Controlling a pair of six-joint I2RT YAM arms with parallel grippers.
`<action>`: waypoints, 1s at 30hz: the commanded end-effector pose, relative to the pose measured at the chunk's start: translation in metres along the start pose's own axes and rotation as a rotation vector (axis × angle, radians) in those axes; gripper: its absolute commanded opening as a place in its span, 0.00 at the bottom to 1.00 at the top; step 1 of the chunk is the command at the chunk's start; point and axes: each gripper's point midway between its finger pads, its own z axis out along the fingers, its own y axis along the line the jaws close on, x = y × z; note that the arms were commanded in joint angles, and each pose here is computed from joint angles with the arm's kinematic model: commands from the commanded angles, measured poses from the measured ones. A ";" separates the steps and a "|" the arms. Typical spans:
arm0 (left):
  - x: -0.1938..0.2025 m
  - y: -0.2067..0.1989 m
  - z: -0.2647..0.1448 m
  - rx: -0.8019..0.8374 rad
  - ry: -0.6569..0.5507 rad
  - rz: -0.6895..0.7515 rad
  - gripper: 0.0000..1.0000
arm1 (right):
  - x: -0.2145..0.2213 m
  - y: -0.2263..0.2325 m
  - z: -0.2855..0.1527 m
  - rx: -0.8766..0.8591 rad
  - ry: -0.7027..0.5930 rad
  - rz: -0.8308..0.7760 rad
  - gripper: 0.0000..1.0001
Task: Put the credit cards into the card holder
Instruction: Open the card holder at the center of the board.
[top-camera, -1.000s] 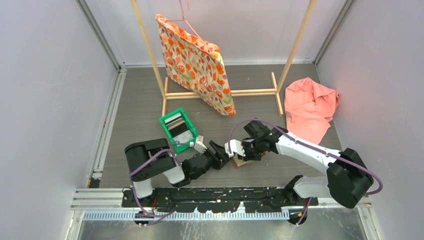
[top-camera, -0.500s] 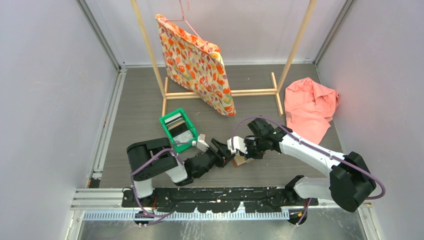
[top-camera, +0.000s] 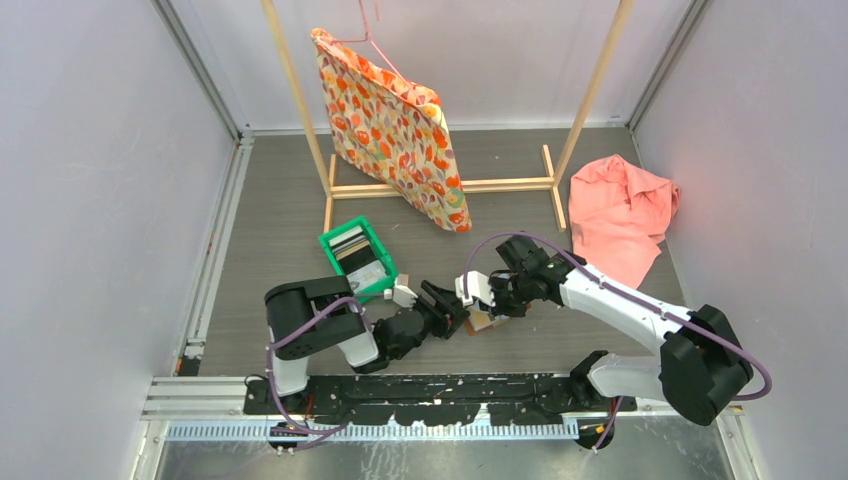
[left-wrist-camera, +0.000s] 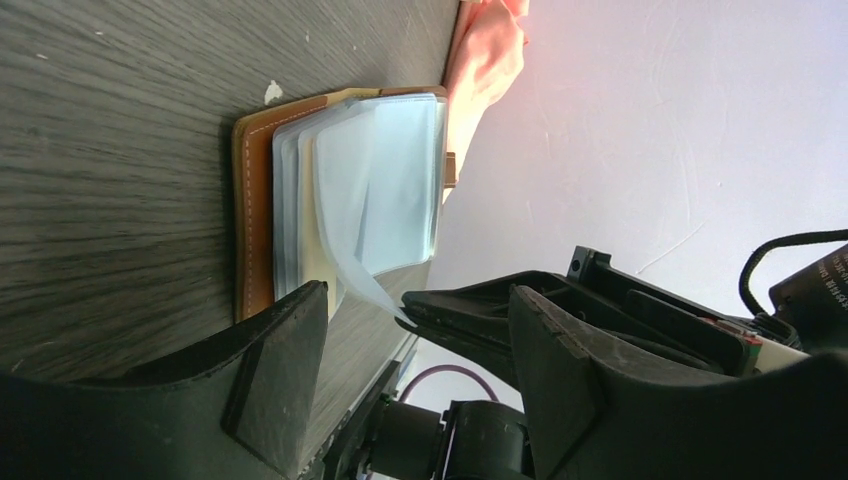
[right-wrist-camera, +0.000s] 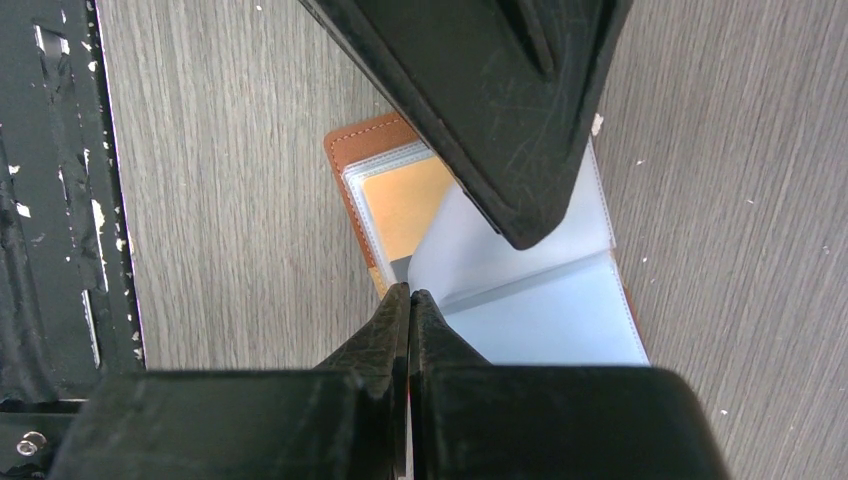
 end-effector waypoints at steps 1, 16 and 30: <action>0.001 -0.010 0.006 0.027 -0.022 -0.029 0.67 | -0.011 -0.005 -0.005 0.026 -0.049 -0.011 0.01; 0.004 -0.003 0.012 -0.011 -0.019 -0.042 0.63 | -0.012 -0.006 -0.006 0.031 -0.052 -0.015 0.01; 0.006 -0.003 0.020 -0.013 -0.017 -0.050 0.56 | -0.013 0.000 -0.006 0.003 -0.061 -0.025 0.01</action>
